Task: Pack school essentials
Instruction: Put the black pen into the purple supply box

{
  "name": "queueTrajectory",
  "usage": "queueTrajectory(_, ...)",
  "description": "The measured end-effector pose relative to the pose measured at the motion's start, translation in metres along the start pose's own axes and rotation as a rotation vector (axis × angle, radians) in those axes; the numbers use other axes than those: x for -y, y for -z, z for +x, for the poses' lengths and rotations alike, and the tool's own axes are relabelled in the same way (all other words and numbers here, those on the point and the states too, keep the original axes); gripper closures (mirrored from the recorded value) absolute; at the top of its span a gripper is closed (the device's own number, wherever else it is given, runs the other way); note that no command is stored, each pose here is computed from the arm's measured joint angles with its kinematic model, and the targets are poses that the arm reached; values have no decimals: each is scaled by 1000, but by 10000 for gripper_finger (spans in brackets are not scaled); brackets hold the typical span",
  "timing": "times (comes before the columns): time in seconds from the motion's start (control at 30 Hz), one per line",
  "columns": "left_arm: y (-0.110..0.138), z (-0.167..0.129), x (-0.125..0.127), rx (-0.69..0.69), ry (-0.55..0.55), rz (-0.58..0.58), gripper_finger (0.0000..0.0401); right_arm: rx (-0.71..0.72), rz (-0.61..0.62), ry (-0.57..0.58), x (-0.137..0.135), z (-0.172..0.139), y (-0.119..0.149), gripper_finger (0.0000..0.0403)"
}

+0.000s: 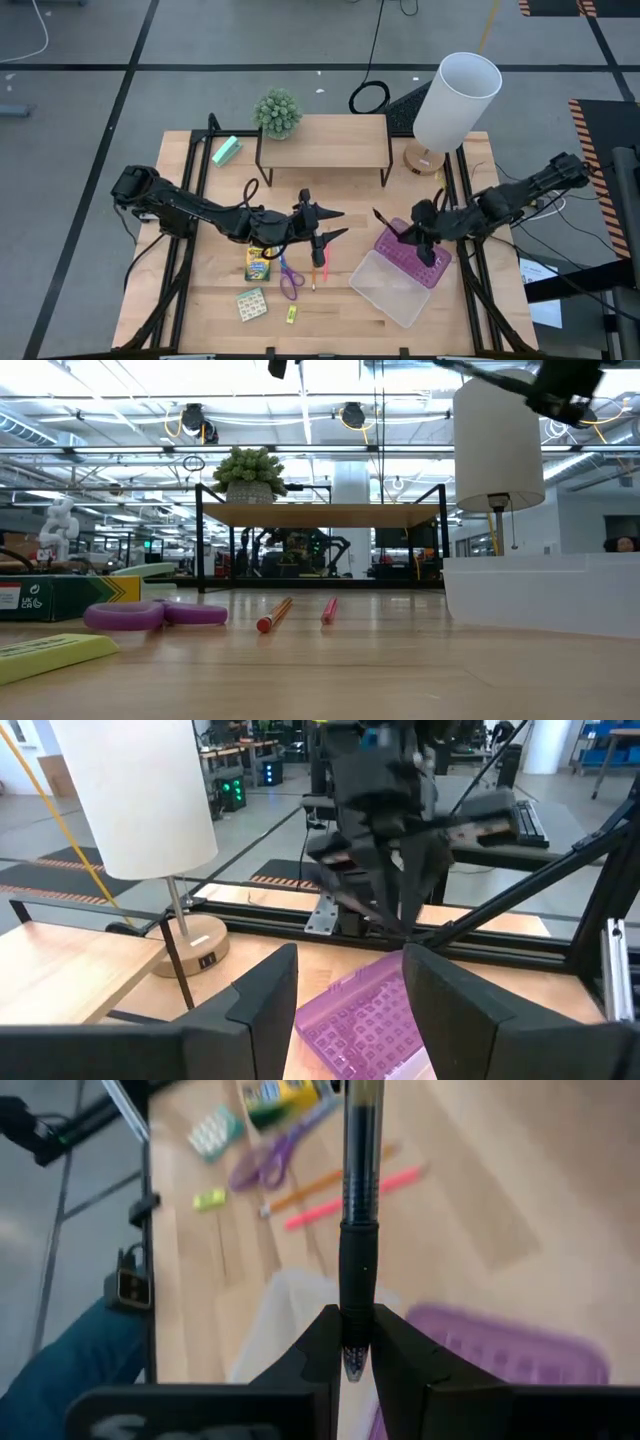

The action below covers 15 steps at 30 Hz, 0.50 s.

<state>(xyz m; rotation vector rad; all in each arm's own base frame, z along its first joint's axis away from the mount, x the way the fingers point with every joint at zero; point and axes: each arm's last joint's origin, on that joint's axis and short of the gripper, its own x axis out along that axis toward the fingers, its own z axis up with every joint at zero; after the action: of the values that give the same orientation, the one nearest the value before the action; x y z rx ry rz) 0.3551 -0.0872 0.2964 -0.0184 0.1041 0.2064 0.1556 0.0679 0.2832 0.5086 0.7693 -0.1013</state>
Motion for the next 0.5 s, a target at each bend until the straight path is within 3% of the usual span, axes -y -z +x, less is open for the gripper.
queueTrajectory(0.27,3,-1,2,-32,3,-27,215,-196,130,-2,-19,17,24,369)
queueTrajectory(0.5,4,-3,6,-38,16,-30,215,-347,199,66,-34,41,47,369)
